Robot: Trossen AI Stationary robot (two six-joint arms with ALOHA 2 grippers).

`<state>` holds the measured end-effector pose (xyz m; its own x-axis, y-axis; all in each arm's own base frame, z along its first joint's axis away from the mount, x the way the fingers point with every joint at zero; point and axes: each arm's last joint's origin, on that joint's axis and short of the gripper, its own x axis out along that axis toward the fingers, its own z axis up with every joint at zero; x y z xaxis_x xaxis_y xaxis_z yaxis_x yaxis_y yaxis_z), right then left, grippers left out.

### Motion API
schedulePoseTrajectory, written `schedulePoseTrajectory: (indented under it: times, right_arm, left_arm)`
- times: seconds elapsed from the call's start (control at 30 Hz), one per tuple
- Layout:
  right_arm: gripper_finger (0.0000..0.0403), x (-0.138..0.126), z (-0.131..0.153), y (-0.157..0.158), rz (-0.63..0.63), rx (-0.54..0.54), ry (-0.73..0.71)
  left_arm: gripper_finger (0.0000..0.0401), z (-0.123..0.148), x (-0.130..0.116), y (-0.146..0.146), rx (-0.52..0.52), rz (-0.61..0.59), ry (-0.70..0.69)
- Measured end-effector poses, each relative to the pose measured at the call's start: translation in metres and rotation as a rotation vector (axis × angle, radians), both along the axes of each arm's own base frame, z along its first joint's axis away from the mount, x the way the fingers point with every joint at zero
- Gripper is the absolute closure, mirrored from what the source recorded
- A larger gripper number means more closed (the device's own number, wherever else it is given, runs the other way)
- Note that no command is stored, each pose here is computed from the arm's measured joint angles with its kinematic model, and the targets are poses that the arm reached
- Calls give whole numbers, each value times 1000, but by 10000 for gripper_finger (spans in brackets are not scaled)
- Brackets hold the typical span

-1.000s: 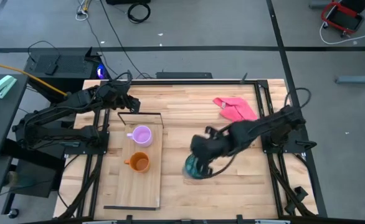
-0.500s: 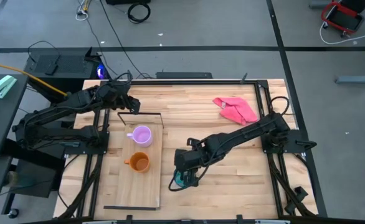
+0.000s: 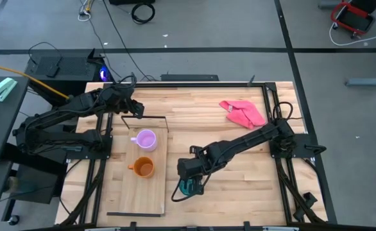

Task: Stack small to large cups/mugs on shelf
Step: Put the blue cup on the shelf

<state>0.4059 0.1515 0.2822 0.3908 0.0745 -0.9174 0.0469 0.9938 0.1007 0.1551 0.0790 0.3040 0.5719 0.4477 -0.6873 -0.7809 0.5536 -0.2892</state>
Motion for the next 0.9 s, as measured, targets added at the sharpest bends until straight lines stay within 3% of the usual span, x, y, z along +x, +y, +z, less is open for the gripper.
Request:
schedulePoseTrajectory:
  times: [0.7,0.9]
  right_arm:
    - [394,0,-10,-3,6,2,35]
    - [365,0,-10,-3,6,2,33]
  left_arm:
    - [387,-1,-1,-1,-14,-5,16]
    - [379,-1,-1,-1,-15,-5,16]
